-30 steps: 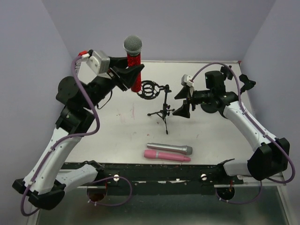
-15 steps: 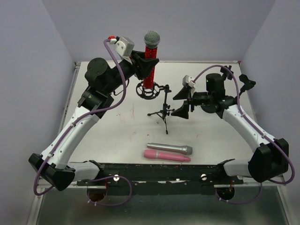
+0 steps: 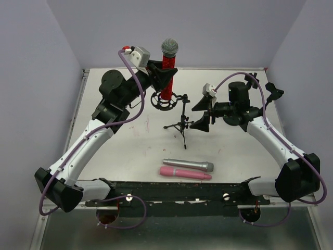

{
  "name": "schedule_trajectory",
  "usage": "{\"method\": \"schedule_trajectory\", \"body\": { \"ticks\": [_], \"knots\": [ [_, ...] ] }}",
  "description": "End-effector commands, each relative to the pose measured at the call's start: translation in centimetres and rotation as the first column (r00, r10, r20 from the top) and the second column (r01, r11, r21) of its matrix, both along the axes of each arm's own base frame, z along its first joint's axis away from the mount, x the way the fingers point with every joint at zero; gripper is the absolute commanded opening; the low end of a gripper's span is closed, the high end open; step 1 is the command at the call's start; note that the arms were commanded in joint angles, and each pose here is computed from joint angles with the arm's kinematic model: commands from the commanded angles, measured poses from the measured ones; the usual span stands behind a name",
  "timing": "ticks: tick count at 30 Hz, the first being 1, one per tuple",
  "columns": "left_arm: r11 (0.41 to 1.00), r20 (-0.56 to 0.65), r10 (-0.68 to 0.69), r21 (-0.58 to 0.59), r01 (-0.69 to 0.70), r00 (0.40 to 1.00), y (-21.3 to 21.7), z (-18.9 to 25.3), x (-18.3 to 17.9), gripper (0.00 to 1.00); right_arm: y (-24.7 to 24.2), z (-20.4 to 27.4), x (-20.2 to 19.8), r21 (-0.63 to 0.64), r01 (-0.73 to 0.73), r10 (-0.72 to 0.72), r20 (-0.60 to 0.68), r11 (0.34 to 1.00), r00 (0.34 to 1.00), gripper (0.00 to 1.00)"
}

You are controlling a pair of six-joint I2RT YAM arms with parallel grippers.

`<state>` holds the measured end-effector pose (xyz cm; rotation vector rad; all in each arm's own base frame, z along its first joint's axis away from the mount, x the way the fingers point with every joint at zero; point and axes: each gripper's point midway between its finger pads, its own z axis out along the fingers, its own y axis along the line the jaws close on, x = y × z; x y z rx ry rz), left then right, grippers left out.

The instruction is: Attach the microphones to the stand

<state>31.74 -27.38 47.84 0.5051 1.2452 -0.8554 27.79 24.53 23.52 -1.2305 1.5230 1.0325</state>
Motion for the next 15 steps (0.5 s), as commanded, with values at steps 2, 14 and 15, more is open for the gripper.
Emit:
{"method": "schedule_trajectory", "body": {
  "ticks": [2, 14, 15],
  "knots": [
    [0.999, 0.065, 0.012, -0.045, -0.009, 0.998, 1.07, 1.46, -1.13, 0.0, -0.01, -0.48, -0.05, 0.013, -0.017, 0.017, -0.013, 1.0, 1.0, 1.0],
    [0.998, 0.078, 0.002, -0.066, 0.003, 0.997, 1.4, 1.03, -1.84, 0.0, -0.08, -0.78, 0.1, 0.012, -0.017, 0.017, -0.021, 1.0, 1.0, 1.0],
    [0.998, 0.078, 0.007, -0.066, -0.002, 0.997, 1.5, 0.85, -1.78, 0.0, -0.09, -0.84, 0.08, 0.012, -0.017, 0.017, -0.022, 1.0, 1.0, 1.0]
  ]
}}
